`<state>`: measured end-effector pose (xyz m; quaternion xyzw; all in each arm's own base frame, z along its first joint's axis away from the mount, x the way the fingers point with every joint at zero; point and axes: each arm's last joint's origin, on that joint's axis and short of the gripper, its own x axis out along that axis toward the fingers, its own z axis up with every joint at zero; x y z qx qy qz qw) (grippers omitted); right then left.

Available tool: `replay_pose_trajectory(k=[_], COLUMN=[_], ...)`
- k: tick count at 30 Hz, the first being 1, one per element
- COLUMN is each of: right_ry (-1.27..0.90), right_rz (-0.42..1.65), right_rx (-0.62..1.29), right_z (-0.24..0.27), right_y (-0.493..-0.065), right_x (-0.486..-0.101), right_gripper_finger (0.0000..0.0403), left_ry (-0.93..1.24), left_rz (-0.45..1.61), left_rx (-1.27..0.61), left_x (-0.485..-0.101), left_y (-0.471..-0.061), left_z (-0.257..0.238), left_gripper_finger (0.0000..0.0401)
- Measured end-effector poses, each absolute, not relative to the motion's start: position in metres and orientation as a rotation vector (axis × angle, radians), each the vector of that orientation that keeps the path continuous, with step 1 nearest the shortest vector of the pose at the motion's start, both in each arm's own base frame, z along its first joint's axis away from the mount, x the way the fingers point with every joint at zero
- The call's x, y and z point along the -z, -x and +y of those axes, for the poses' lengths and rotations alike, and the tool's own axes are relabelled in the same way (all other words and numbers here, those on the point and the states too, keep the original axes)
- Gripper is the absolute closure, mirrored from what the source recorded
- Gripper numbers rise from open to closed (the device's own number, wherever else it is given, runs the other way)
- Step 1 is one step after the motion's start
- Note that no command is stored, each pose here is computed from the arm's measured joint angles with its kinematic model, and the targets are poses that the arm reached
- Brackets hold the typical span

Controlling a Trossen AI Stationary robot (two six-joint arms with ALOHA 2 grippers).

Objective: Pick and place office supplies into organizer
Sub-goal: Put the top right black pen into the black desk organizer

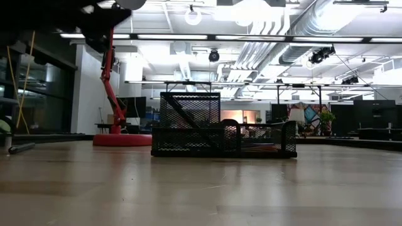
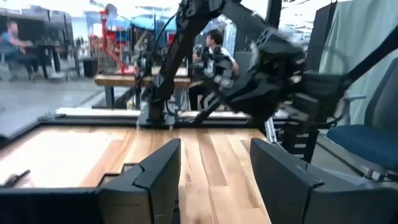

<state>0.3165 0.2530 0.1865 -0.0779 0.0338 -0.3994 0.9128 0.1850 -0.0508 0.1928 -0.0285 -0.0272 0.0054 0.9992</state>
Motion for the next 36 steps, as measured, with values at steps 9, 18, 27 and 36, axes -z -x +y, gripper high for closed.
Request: replay_pose_trajectory(k=[9,18,27,36], right_ry=[0.217,0.213,0.204,0.201], right_rz=[0.096,0.095,0.09,0.092], right_rx=[0.828,0.831,0.828,0.828], right_z=[0.255,0.256,0.258,0.258], right_y=[-0.323,-0.325,-0.326,-0.327], right_x=[-0.186,-0.187,-0.187,-0.187], right_gripper_finger=[0.0382,0.0382,0.0382,0.0382], left_ry=[0.113,0.111,0.12,0.116], left_rz=[0.007,0.026,0.014,-0.014], left_rx=[0.077,0.109,0.081,0.136], left_x=[-0.195,-0.201,-0.205,-0.214], left_y=[-0.229,-0.261,-0.277,-0.286], left_z=[-0.035,-0.033,-0.025,-0.028], left_gripper_finger=[0.0217,0.0217,0.0217,0.0217])
